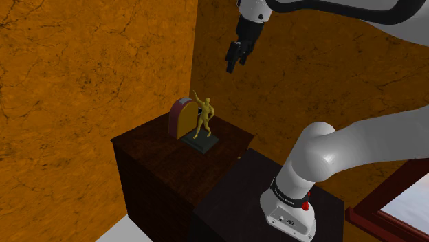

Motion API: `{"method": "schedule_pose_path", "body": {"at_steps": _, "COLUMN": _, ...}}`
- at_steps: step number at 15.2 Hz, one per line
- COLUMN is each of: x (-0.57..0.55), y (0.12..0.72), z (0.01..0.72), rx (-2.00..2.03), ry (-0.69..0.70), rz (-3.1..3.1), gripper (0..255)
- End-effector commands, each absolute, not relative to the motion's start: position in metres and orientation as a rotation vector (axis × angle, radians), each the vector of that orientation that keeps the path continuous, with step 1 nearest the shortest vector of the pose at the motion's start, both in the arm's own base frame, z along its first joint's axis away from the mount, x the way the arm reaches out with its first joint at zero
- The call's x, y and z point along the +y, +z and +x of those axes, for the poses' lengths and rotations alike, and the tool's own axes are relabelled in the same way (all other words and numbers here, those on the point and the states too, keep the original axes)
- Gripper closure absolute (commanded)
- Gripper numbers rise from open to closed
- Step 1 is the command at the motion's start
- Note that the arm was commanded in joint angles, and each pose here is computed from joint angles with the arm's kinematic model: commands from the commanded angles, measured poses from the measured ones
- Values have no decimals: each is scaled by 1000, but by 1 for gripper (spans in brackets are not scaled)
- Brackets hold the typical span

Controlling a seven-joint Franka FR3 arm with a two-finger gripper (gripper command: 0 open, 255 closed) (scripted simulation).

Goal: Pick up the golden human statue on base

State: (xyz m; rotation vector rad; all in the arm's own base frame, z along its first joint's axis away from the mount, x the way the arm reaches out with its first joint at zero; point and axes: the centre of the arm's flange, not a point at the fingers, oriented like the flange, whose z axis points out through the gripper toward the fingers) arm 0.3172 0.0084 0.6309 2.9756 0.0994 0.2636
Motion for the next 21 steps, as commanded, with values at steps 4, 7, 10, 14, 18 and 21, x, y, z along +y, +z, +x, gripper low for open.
{"method": "schedule_pose_path", "body": {"at_steps": 4, "x": -16, "y": 602, "z": 330, "rx": 116, "ry": 291, "rz": 2982, "gripper": 0}}
{"method": "schedule_pose_path", "body": {"at_steps": 7, "x": -39, "y": 573, "z": 345, "rx": 133, "ry": 319, "rz": 2988, "gripper": 0}}
{"method": "schedule_pose_path", "body": {"at_steps": 10, "x": -63, "y": 545, "z": 359, "rx": 149, "ry": 348, "rz": 2994, "gripper": 0}}
{"method": "schedule_pose_path", "body": {"at_steps": 14, "x": -93, "y": 507, "z": 380, "rx": 172, "ry": 385, "rz": 3002, "gripper": 0}}
{"method": "schedule_pose_path", "body": {"at_steps": 18, "x": -122, "y": 468, "z": 403, "rx": 194, "ry": 423, "rz": 3009, "gripper": 0}}
{"method": "schedule_pose_path", "body": {"at_steps": 21, "x": -144, "y": 440, "z": 420, "rx": 211, "ry": 452, "rz": 3013, "gripper": 0}}
